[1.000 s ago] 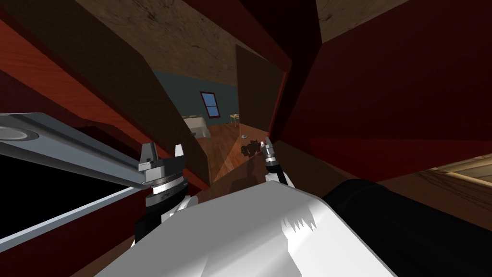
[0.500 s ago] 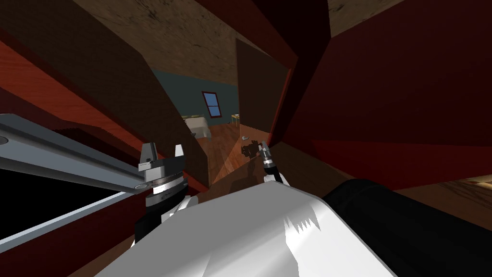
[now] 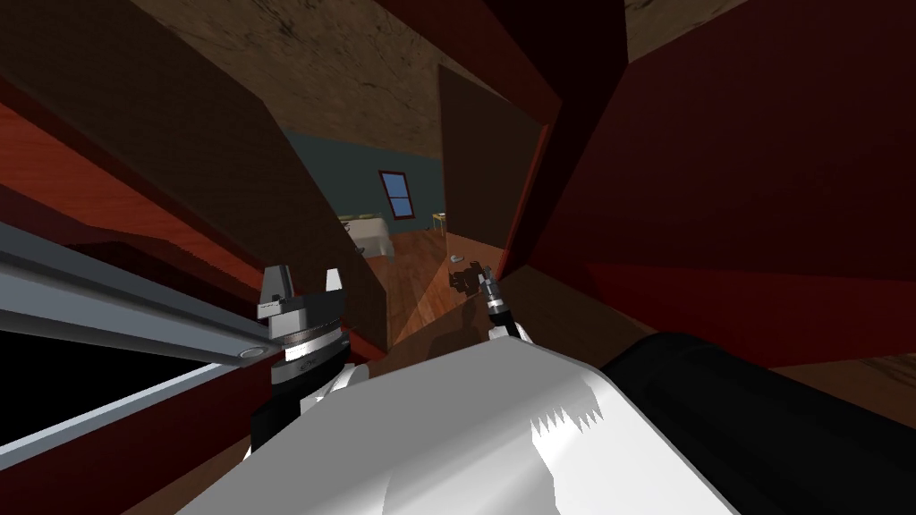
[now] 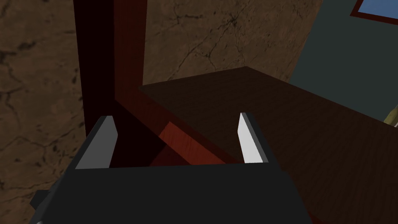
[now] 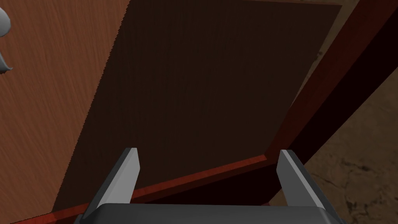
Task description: Push the door open
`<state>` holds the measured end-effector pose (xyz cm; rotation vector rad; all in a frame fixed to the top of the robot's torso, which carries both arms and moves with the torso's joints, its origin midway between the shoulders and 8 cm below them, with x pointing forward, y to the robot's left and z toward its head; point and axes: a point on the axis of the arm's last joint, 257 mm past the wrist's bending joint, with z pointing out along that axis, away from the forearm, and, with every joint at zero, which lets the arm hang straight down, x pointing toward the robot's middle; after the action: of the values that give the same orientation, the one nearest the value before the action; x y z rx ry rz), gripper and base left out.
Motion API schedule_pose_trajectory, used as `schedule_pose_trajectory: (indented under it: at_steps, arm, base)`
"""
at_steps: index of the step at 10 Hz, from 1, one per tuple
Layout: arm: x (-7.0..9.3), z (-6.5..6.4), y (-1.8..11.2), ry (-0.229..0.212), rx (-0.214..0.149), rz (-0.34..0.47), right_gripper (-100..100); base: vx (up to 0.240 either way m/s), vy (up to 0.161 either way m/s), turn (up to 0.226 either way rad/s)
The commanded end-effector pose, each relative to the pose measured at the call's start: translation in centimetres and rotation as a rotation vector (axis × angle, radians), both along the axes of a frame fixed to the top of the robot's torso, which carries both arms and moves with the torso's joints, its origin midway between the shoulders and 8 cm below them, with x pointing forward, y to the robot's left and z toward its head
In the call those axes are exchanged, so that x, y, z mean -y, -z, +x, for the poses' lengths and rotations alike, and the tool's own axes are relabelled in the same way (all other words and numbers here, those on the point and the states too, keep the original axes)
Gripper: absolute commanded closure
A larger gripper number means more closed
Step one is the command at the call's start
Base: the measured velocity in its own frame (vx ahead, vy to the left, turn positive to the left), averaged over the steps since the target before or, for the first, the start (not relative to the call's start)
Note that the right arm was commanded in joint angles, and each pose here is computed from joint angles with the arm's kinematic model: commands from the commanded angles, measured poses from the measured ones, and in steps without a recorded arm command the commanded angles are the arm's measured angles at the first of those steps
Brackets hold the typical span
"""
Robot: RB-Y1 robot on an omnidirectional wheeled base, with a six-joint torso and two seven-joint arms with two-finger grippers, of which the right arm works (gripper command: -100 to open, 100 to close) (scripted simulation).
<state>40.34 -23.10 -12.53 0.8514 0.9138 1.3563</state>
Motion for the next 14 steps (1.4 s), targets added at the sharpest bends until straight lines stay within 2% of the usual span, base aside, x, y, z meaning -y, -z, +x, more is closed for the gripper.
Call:
schedule_pose_trajectory:
  at_steps: [1,4,5,7,9,12,14]
  arm:
    - [-0.3,0.2,1.5,-0.007,-0.021,0.001,-100]
    - [-1.1,0.7,4.6,-0.026,-0.068,0.005,-100]
    - [-1.1,0.7,4.9,-0.026,-0.074,0.005,-100]
    - [-1.6,0.9,7.0,-0.038,-0.105,0.007,-100]
    - [-1.8,1.0,8.3,-0.044,-0.126,0.008,-100]
    - [-2.6,1.0,11.6,-0.062,-0.177,0.010,-100]
    - [-3.1,1.0,13.3,-0.075,-0.201,0.011,-100]
  base:
    - [0.049,-0.057,0.039]
    - [0.085,-0.074,0.074]
    - [0.062,-0.063,0.022]
    - [0.067,-0.056,0.047]
    - [0.065,-0.063,0.054]
    - [0.066,-0.067,0.063]
    - [0.094,-0.085,0.063]
